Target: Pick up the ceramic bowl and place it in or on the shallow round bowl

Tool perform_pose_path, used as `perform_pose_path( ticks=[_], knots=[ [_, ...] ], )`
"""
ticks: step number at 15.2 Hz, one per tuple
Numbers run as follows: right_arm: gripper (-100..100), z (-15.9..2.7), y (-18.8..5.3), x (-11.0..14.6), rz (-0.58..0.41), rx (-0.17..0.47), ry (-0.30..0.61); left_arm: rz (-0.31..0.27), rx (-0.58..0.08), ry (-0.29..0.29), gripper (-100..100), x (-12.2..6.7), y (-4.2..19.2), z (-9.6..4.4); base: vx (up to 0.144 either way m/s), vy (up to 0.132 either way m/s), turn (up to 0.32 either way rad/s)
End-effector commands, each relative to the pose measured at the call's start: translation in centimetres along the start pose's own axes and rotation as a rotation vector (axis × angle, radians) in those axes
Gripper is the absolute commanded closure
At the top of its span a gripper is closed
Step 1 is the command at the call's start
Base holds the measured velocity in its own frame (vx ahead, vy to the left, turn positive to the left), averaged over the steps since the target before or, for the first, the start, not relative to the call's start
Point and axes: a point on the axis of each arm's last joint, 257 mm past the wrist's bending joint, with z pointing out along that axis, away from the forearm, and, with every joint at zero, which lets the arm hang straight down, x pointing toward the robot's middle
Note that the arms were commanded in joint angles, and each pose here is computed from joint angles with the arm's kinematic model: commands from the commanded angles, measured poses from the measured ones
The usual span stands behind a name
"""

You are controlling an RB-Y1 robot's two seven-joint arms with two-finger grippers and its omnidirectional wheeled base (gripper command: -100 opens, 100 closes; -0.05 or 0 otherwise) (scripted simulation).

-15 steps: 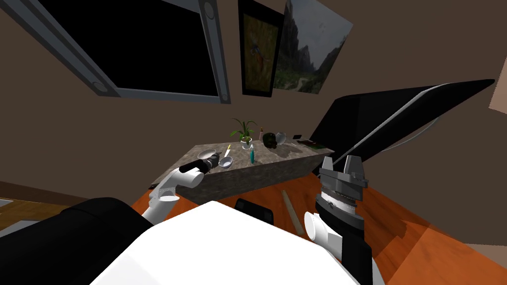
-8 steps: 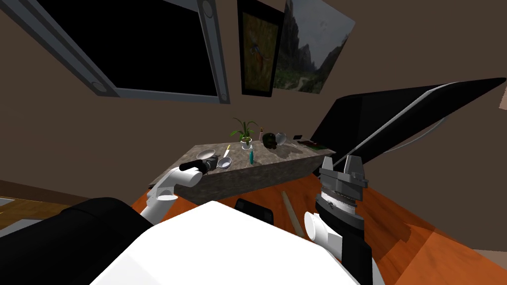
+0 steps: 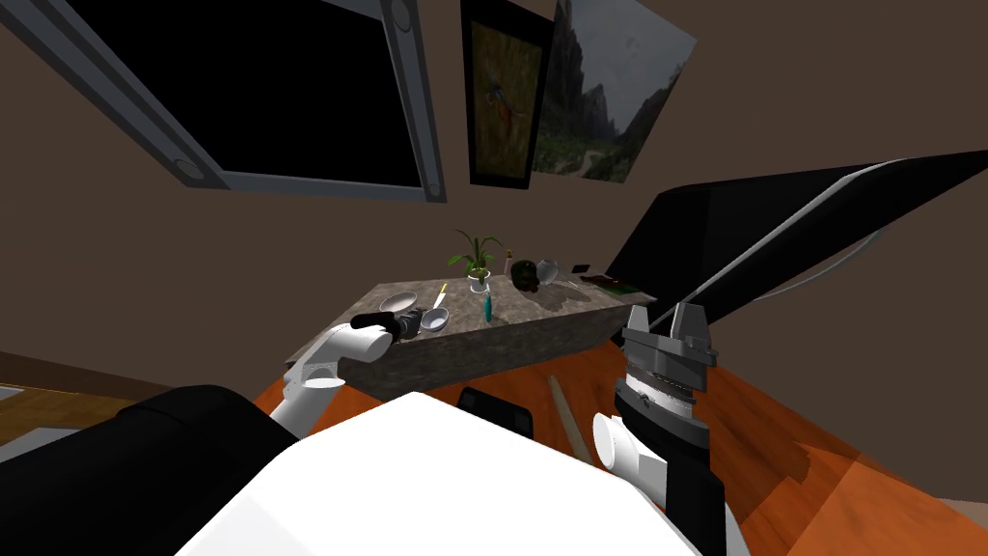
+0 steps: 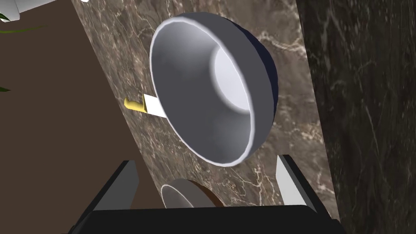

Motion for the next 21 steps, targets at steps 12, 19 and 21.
perform_pose_path(
  ticks=[12, 19, 21],
  knots=[
    [0, 0.0, 0.0, 0.0, 0.0, 0.0, 0.0, -0.046, -0.249, 0.004, -100, -1.0, 5.9, -0.9, 0.049, -0.021, 0.003],
    [0, 0.0, 0.0, 0.0, 0.0, 0.0, 0.0, -0.067, -0.367, 0.011, -100, -1.2, 8.6, -1.8, 0.057, -0.022, -0.006],
    [0, 0.0, 0.0, 0.0, 0.0, 0.0, 0.0, -0.07, -0.383, 0.013, -100, -1.2, 9.0, -1.9, 0.049, -0.017, -0.007]
  ],
)
